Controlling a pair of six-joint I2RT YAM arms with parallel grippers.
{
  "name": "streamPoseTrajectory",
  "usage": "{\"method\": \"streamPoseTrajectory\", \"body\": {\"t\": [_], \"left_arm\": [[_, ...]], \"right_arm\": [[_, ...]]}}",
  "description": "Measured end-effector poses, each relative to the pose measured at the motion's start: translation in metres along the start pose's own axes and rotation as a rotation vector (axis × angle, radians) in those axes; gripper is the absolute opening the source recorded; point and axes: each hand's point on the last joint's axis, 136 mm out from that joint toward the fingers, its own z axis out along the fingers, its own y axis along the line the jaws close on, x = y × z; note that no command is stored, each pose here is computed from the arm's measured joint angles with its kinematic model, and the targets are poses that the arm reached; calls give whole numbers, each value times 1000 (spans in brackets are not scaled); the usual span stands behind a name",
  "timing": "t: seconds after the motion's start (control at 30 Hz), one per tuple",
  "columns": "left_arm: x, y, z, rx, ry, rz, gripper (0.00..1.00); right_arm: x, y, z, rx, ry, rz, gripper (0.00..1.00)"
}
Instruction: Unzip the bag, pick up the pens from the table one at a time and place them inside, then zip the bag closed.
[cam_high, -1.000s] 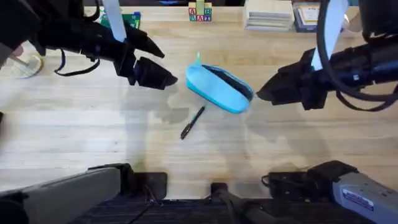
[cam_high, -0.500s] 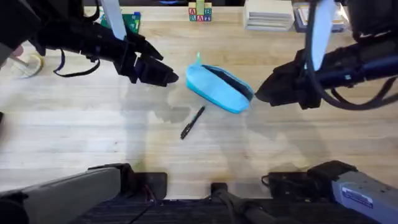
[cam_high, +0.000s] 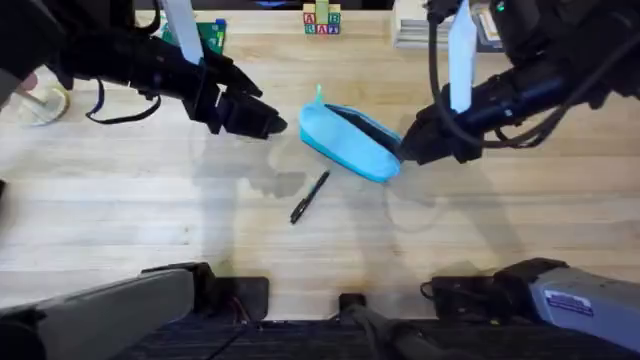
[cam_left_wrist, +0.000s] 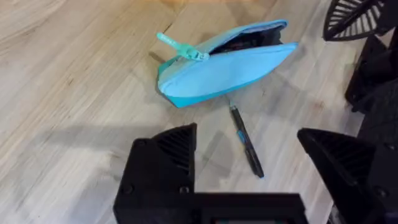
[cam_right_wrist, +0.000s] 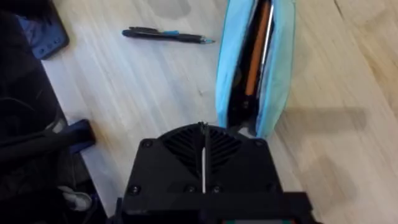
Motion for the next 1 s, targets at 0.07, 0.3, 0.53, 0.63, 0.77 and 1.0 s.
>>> {"method": "streamPoseTrajectory", "body": {"t": [0.07, 0.3, 0.53, 0.63, 0.77, 1.0], "left_arm": [[0, 0, 0, 0, 0, 0, 995], [0, 0, 0, 0, 0, 0, 995], [0, 0, 0, 0, 0, 0, 995], [0, 0, 0, 0, 0, 0, 995], [0, 0, 0, 0, 0, 0, 995], [0, 0, 0, 0, 0, 0, 995]], "right_arm": [[1, -6, 6, 3, 12, 1, 31], [7, -23, 20, 20, 64, 12, 31], [4, -40, 34, 40, 65, 4, 31], [10, -45, 48, 15, 94, 26, 31], [21, -49, 64, -24, 142, 60, 31], [23, -49, 67, -32, 152, 67, 31]]}}
